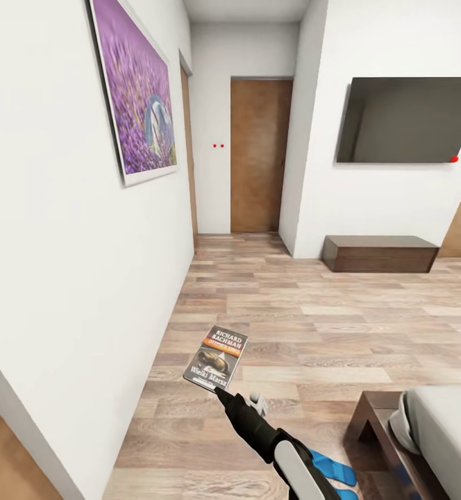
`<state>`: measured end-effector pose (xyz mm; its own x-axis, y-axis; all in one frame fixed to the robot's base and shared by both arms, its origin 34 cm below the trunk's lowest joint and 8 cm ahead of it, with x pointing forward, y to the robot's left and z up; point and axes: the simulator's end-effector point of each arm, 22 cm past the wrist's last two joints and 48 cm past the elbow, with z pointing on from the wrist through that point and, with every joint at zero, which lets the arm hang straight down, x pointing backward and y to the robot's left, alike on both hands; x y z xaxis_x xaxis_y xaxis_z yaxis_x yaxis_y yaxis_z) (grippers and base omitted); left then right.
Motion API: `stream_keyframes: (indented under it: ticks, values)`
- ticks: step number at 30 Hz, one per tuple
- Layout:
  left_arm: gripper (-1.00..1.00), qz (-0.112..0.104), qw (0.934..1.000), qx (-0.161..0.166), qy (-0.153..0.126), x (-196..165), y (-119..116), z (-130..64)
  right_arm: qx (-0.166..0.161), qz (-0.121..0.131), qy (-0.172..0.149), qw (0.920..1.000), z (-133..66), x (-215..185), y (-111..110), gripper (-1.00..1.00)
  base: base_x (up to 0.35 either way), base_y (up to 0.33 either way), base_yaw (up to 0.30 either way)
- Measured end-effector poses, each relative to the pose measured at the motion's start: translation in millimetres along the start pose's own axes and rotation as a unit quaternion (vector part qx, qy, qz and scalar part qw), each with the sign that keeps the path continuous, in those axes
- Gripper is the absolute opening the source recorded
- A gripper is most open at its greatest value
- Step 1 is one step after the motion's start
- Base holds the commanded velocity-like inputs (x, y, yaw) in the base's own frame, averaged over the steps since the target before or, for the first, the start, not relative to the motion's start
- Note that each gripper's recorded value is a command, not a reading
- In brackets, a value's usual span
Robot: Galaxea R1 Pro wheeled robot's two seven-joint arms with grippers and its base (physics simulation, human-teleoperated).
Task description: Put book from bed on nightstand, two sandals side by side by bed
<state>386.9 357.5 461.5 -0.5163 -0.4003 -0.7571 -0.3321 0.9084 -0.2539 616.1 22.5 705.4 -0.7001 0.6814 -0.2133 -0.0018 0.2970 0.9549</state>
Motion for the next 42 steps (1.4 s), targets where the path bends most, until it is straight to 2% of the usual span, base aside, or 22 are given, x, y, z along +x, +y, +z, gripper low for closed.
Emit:
stream_keyframes:
  ticks: [26,36,42]
  values:
    - [1.00,-0.001,1.0000,0.000,0.004,2,0,0.0,0.001,0.000,-0.003,1.0000,-0.5,-2,-1,-1.00,0.153,0.061,0.000]
    - [1.00,-0.006,0.9999,0.006,0.012,9,-8,-0.6,0.002,0.001,-0.003,1.0000,-0.6,-2,-1,-1.00,0.162,0.105,0.000]
    - [1.00,-0.015,0.9996,0.014,0.021,19,-23,-1.5,0.002,0.001,-0.003,1.0000,-0.6,-2,-1,-1.00,0.158,0.104,0.000]
